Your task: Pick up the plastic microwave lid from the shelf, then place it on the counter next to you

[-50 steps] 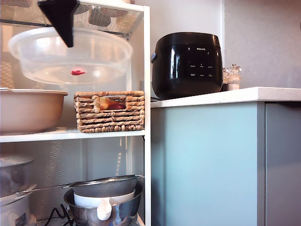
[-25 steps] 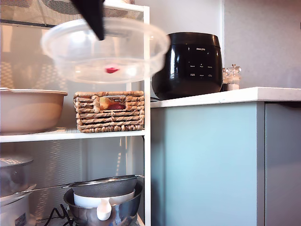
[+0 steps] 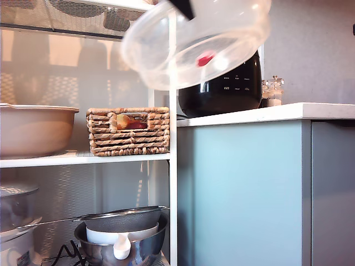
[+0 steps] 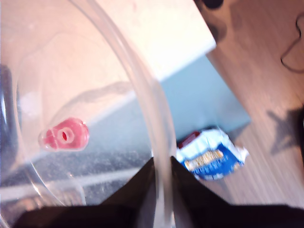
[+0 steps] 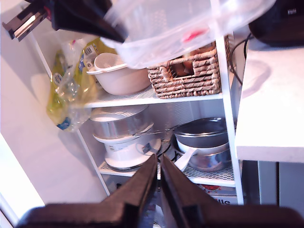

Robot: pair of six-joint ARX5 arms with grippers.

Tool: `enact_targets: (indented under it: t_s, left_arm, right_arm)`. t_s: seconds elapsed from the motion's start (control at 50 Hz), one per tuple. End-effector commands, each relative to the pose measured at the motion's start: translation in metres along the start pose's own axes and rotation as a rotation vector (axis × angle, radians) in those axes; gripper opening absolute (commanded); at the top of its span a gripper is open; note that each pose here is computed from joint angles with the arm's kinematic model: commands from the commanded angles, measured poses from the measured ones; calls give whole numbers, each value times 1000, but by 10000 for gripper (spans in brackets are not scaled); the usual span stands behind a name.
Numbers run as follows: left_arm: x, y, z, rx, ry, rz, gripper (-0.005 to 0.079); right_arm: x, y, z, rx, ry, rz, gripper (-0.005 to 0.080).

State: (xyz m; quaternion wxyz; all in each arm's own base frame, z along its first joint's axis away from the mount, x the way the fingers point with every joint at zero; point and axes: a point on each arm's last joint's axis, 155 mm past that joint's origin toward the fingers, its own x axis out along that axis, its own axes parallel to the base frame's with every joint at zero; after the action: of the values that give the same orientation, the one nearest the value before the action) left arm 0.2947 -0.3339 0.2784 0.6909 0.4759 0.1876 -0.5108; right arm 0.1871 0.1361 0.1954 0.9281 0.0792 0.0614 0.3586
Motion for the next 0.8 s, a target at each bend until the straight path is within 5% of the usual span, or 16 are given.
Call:
enact_targets:
  t_s: [0.0,0.24,0.44,0.78]
  left_arm:
    - [-10,9,15,8,-66,33,-21]
    - [16,6,25,60,-110,-11,-21]
    - [46,0,33,89,-148,-59,-21]
    - [82,-11,51,228,-191,-74,-21]
  right_arm:
    - [-2,5,12,-8,-22,12,-12]
    - [-14,-20,41,-13,-91,-164,-12]
    - [-22,-42,30,-28,-26,-297,-12]
    - [-24,-45,23,-17,6,-318,-12]
